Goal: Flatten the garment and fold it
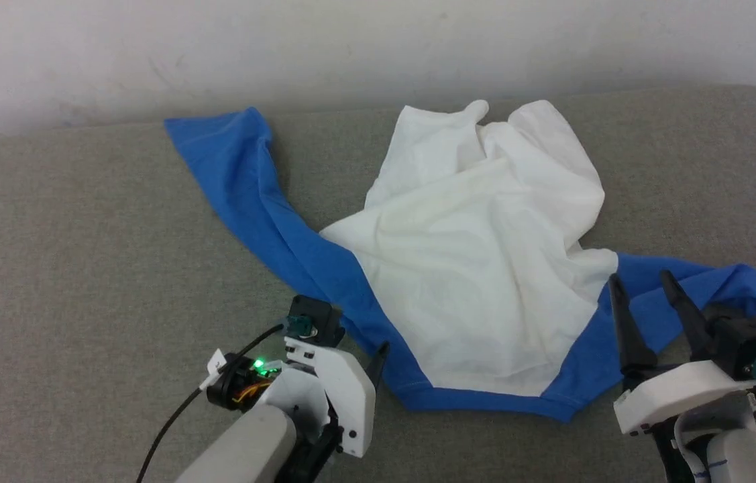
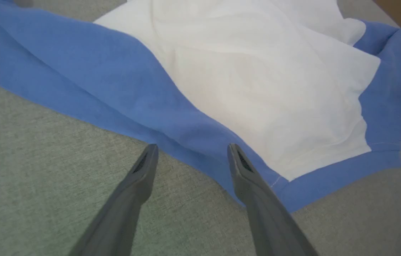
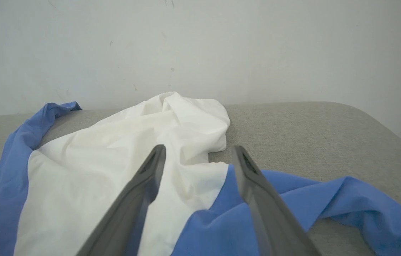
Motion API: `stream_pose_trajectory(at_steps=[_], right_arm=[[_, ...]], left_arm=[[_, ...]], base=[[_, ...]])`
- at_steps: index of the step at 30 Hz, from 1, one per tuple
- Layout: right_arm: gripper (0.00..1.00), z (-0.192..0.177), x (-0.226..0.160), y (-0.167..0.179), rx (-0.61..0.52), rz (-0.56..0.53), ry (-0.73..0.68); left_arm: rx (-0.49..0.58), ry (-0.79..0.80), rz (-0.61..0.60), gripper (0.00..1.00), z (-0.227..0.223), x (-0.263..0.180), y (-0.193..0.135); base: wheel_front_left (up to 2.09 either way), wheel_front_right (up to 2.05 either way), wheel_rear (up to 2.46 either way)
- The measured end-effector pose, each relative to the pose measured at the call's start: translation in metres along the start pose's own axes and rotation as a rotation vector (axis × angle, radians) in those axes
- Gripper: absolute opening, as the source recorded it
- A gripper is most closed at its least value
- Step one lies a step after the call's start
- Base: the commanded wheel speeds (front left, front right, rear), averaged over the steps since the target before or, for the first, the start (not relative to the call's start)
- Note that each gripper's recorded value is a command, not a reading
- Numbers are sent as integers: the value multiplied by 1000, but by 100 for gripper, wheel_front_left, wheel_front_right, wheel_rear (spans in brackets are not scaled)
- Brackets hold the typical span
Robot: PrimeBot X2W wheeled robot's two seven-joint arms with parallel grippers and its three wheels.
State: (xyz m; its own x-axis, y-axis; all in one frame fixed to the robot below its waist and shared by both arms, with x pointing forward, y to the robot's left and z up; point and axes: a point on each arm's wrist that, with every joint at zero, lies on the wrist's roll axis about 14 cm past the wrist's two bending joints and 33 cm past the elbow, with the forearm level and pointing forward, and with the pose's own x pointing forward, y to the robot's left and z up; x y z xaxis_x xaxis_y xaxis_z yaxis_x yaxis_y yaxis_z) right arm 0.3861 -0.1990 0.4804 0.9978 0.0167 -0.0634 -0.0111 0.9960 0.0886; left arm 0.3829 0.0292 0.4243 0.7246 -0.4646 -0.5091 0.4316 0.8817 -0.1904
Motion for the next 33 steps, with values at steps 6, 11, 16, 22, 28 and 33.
stream_pose_trajectory(at_steps=[6, 11, 16, 22, 28, 33], right_arm=[[100, -12, 1, -8, 0, -24, 28], [100, -18, 1, -14, -1, -41, 41], [100, -19, 3, -14, 0, -43, 39], [100, -14, 1, -14, 2, -42, 24], [100, -3, -4, -9, -2, -25, 3], [100, -10, -5, 7, 0, 21, 50]], left_arm=[[38, 111, 51, 100, -21, 20, 14], [73, 179, 30, 100, -28, 32, 9], [73, 205, -13, 0, -31, 36, 2], [9, 107, 9, 0, -24, 25, 3], [-42, -6, 156, 0, -17, -16, 47], [-79, -46, 269, 0, -17, -58, 79]], base=[[0, 0, 0], [0, 0, 0], [0, 0, 0], [0, 0, 0], [0, 0, 0], [0, 0, 0]])
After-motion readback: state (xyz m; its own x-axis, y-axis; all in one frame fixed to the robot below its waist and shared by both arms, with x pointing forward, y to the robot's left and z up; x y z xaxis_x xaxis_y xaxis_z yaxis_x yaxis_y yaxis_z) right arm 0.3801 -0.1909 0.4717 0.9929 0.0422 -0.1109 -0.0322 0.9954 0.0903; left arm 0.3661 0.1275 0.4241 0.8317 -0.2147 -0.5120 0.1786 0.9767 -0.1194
